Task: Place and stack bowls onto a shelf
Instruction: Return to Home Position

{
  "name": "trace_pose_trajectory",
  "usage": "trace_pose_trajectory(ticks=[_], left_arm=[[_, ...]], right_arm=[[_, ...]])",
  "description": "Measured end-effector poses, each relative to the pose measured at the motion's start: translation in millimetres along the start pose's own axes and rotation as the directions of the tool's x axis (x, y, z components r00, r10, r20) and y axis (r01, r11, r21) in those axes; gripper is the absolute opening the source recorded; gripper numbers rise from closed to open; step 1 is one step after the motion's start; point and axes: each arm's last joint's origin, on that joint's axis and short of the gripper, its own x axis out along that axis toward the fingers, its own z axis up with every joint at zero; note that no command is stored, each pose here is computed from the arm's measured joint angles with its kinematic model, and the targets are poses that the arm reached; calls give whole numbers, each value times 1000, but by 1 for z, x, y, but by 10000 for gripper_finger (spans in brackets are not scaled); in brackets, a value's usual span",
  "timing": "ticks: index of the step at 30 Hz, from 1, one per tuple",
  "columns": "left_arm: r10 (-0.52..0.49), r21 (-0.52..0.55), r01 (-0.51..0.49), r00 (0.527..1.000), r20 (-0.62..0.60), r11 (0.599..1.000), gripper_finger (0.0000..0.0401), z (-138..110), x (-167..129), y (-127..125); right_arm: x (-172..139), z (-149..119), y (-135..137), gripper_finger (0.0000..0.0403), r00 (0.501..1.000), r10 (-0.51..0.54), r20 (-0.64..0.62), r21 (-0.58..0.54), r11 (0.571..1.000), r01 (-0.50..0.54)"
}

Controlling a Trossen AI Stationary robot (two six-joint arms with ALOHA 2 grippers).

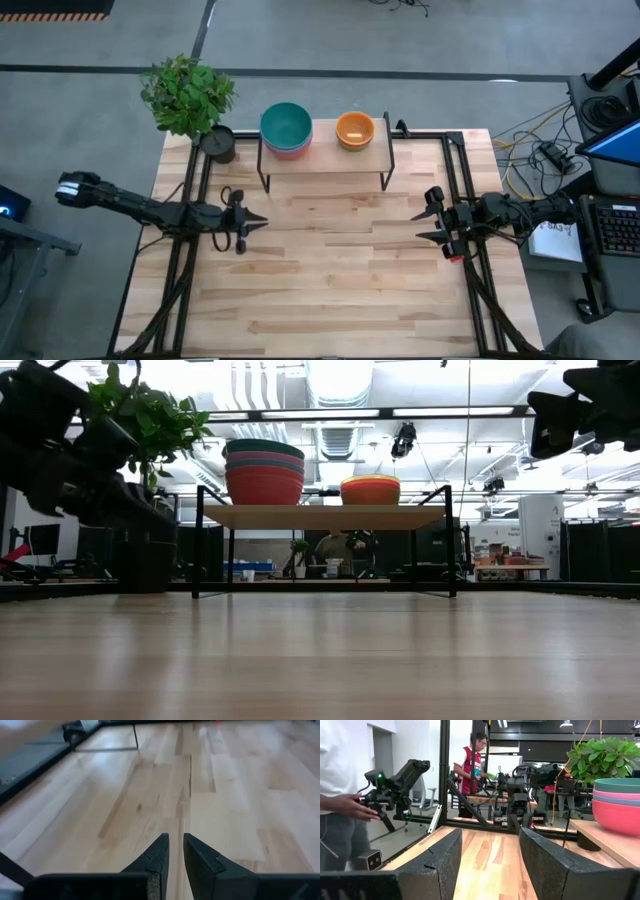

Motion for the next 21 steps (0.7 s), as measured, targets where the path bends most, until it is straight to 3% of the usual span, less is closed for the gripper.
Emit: trace_pose_trajectory(ticks=[8, 12, 21], left_arm=[[-3, -24, 7, 990, 138, 1000, 40, 13, -11, 3], [-2, 20, -2, 974, 225, 1000, 40, 21, -19, 5], [3, -5, -1, 934, 356, 1000, 40, 30, -37, 10]], right_arm=[[0, 0, 0, 187, 1000, 0, 0, 0, 1000, 0], [0, 0, 0, 187, 1000, 0, 0, 0, 1000, 0], [0, 0, 0, 187, 1000, 0, 0, 0, 1000, 0]])
